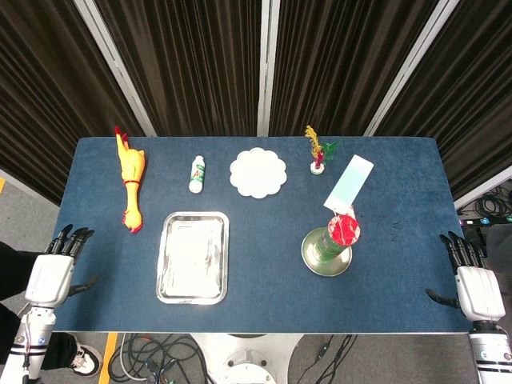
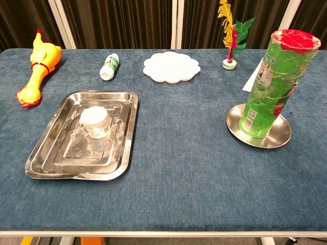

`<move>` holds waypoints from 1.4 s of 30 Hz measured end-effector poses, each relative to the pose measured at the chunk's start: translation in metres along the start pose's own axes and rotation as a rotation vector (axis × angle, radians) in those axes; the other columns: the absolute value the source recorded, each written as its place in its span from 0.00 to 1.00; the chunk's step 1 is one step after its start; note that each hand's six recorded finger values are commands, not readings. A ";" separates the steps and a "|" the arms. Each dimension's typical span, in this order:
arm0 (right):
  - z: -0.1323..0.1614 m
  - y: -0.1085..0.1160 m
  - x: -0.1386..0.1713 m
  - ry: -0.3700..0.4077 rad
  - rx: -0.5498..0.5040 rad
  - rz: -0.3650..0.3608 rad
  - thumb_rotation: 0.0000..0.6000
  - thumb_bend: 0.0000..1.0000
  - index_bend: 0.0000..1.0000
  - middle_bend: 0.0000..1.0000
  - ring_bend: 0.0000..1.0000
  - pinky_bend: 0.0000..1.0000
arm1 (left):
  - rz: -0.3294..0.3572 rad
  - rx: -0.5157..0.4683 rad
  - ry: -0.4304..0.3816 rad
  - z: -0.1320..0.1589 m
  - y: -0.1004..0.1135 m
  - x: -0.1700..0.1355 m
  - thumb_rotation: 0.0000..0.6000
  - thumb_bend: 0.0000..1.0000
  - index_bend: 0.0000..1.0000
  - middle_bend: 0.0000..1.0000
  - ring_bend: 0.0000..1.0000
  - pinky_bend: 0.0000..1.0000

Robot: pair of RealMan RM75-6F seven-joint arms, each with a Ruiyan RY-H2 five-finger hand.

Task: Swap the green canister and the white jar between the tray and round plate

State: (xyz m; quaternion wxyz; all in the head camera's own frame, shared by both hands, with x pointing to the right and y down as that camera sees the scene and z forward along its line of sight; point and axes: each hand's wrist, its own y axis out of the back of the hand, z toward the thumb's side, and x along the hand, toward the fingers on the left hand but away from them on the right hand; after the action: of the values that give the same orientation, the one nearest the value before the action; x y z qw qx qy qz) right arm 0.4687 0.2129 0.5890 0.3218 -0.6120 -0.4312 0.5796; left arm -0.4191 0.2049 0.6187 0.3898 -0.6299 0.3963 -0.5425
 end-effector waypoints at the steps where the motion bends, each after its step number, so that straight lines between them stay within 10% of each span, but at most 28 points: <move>1: 0.000 0.000 0.000 0.001 -0.001 0.000 1.00 0.01 0.00 0.00 0.00 0.00 | -0.001 -0.001 0.000 0.000 0.000 0.000 1.00 0.10 0.13 0.12 0.04 0.22; 14: 0.022 0.013 -0.013 0.090 0.049 -0.001 1.00 0.01 0.00 0.00 0.00 0.00 | -0.024 0.000 -0.006 0.006 0.000 0.000 1.00 0.10 0.13 0.12 0.04 0.22; 31: 0.152 0.046 -0.059 0.412 0.117 0.047 1.00 0.01 0.00 0.00 0.00 0.00 | -0.042 -0.031 -0.006 0.006 -0.010 -0.001 1.00 0.10 0.13 0.12 0.04 0.22; 42: 0.208 0.025 -0.087 0.479 0.190 0.158 1.00 0.07 0.00 0.03 0.00 0.28 | -0.034 -0.040 0.001 0.000 -0.009 -0.002 1.00 0.10 0.13 0.12 0.04 0.22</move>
State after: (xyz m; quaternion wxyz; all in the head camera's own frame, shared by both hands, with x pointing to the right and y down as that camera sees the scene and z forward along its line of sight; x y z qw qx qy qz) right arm 0.2712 0.1022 0.5795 0.4243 -0.7304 -0.2371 0.4797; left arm -0.4187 0.2101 0.6261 0.3678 -0.6439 0.3964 -0.5413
